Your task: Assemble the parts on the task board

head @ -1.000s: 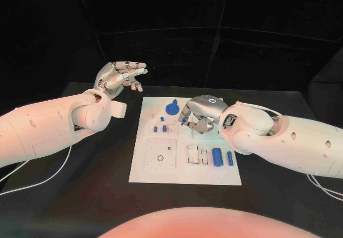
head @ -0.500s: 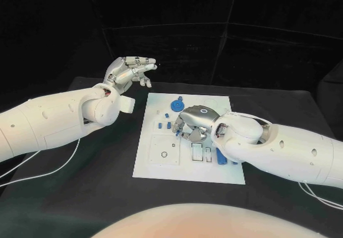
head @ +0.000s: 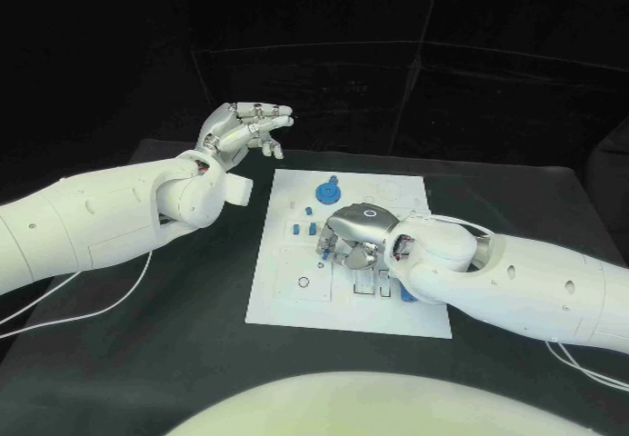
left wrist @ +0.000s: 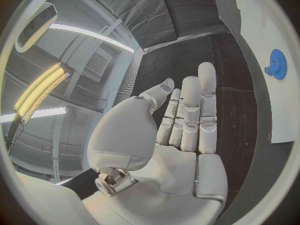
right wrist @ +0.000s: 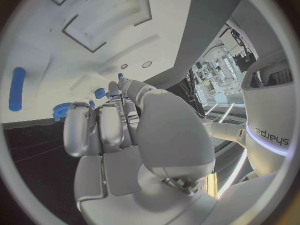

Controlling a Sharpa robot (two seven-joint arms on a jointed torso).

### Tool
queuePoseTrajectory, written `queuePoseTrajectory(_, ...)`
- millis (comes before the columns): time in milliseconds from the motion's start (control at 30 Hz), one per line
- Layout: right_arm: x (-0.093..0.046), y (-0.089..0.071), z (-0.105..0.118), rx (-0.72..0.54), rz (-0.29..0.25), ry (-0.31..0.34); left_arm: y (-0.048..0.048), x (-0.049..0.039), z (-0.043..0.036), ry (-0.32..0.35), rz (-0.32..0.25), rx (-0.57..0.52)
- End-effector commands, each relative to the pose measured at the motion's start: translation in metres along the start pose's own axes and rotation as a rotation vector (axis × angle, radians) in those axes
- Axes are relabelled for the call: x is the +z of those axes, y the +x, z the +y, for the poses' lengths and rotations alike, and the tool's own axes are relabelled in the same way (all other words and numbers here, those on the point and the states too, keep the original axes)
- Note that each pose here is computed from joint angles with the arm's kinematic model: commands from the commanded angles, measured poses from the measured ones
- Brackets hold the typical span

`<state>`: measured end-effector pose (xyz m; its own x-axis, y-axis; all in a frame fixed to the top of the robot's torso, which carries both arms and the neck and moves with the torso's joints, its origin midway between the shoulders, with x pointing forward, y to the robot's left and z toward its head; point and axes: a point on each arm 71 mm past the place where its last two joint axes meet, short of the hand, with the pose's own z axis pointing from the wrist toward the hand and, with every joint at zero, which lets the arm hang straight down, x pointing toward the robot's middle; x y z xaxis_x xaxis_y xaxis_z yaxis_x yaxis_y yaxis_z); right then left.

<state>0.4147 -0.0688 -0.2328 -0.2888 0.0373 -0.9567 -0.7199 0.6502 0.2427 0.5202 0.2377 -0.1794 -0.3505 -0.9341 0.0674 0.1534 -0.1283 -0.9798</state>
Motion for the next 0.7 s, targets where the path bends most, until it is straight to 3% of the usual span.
queuePoseTrajectory(33,0.0015,0.0013,0.0023,-0.017,0.013,-0.014,0.0015,0.0011,-0.0012,0.004,0.011,-0.012)
queuePoseTrajectory(700,0.0071,0.0105,0.0061,-0.020,0.040,-0.023,0.0019,0.0017,-0.0005,-0.001,0.015,-0.014)
